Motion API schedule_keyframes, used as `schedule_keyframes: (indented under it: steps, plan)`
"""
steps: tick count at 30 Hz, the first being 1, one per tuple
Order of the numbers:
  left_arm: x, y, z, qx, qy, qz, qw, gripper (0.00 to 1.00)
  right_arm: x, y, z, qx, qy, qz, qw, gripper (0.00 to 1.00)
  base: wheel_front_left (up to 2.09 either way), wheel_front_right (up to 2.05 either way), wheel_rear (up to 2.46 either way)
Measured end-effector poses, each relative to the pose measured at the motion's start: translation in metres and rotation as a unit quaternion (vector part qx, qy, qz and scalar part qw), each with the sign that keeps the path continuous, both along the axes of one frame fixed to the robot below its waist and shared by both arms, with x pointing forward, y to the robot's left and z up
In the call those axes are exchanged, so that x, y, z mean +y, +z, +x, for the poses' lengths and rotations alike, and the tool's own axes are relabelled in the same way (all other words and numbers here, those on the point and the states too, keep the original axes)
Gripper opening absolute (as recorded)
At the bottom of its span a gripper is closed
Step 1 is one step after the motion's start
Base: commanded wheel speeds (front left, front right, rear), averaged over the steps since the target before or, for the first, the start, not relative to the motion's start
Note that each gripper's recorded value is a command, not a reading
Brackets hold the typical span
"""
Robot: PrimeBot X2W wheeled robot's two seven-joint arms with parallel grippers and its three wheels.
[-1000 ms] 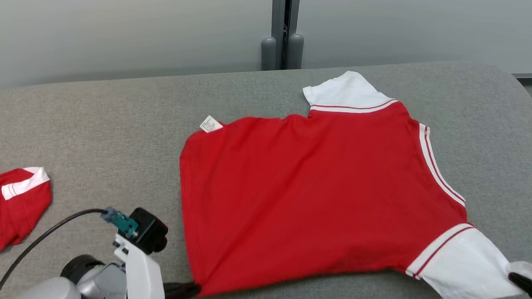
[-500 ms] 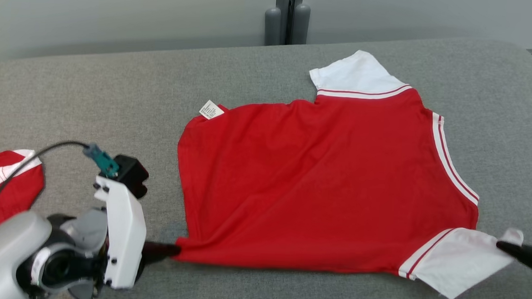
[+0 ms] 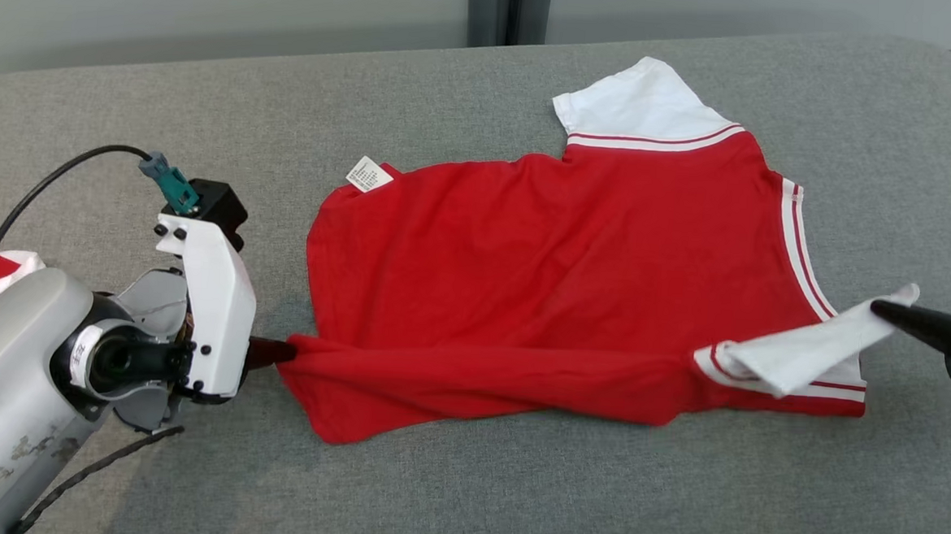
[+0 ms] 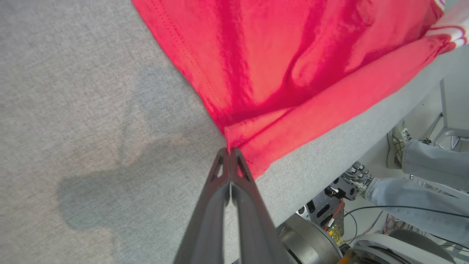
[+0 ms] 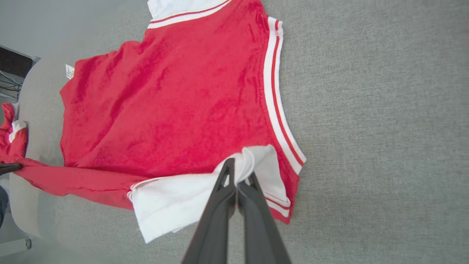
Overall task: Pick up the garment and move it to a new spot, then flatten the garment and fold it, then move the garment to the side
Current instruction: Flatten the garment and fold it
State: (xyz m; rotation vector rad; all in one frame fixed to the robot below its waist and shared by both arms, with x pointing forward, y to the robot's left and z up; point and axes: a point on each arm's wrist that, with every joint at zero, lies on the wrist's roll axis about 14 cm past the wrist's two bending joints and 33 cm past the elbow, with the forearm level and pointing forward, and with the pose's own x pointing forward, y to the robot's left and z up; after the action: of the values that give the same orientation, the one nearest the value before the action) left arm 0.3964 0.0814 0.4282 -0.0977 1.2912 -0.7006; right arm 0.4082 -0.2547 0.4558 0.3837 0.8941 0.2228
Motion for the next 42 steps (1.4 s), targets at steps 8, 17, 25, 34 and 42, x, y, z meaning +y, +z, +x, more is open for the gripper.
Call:
schedule_keyframes:
  steps: [8,17,25,34,42]
  plan:
    - [-0.003,-0.007,0.013,-0.004,0.006,-0.004,1.0,0.0,-0.015,-0.003,0.021,-0.005,-0.033,-0.034,0.999,0.0,0.0,0.0,0.0]
    - [-0.012,-0.007,0.018,-0.006,0.002,-0.017,1.0,0.0,-0.006,-0.001,0.044,-0.037,-0.024,-0.063,0.997,0.0,0.0,0.0,0.0]
    - [-0.022,-0.007,0.03,-0.027,0.018,-0.034,0.999,1.0,0.001,-0.007,0.057,-0.057,-0.033,-0.068,0.995,1.0,0.0,0.0,0.0]
    - [-0.012,0.026,0.062,-0.149,0.077,-0.083,0.982,1.0,0.005,0.04,0.07,-0.198,-0.049,-0.069,0.976,1.0,0.0,0.0,0.0]
    - [0.007,0.072,0.069,-0.32,0.177,-0.145,0.92,1.0,-0.018,0.085,0.037,-0.359,-0.111,-0.075,0.924,1.0,0.0,0.0,0.0]
